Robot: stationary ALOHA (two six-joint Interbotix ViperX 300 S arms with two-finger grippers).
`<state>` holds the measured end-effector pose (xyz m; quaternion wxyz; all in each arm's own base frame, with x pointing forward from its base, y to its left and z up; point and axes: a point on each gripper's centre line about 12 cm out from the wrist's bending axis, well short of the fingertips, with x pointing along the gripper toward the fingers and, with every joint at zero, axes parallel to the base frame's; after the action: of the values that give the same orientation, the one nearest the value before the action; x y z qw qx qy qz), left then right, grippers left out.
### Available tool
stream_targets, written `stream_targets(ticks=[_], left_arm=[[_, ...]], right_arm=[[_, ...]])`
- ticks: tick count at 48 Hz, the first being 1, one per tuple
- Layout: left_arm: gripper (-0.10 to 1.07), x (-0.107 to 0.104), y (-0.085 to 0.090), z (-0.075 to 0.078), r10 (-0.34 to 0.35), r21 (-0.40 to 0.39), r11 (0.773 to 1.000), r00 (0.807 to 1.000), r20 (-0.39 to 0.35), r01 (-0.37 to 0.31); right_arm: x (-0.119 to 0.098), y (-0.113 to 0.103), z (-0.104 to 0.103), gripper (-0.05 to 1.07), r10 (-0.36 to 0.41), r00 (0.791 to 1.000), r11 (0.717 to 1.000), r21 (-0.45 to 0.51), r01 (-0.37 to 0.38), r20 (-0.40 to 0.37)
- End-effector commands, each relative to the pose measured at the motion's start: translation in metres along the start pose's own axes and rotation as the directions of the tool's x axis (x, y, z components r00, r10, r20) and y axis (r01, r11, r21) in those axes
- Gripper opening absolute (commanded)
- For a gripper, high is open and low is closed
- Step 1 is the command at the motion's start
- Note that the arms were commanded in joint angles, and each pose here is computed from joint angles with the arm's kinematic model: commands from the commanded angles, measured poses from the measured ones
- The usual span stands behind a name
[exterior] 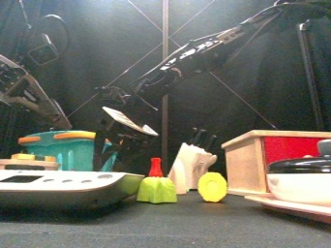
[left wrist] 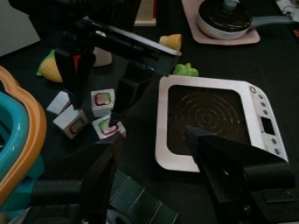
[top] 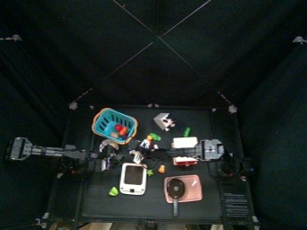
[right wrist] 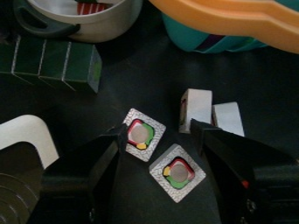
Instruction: Grab green sushi roll
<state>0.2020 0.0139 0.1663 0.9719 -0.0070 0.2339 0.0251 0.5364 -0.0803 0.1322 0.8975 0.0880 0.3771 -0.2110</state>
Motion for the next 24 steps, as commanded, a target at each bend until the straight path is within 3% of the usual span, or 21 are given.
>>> stream_targets(ticks=[1,8,16,20,24], left_arm=[[0.93,0.001,0.0,0.006,0.0,-0.001,1.0,1.0,0.015,0.0],[0.93,0.001,0.0,0.013,-0.001,-0.001,1.0,0.999,0.037,0.001],[0.93,0.002,-0.005,0.041,-0.023,0.012,1.0,0.995,0.101,0.022],[0.93,0.002,-0.011,0.049,-0.044,0.005,0.999,0.994,0.1,0.044],[0.93,0.002,-0.015,0.057,-0.051,-0.057,0.997,0.997,0.065,0.054]], right_arm=[[-0.027,0.003,0.03,0.91,0.023,0.997,1.0,0.018,-0.025,0.077],[-0.05,0.008,0.041,0.91,0.042,0.992,0.999,0.011,-0.043,0.116],[-0.075,0.011,0.046,0.91,0.06,0.988,0.998,0.006,-0.062,0.142],[-0.084,0.012,0.043,0.91,0.067,0.988,0.998,0.006,-0.068,0.141],[-0.091,0.012,0.034,0.91,0.07,0.989,0.998,-0.006,-0.069,0.128]])
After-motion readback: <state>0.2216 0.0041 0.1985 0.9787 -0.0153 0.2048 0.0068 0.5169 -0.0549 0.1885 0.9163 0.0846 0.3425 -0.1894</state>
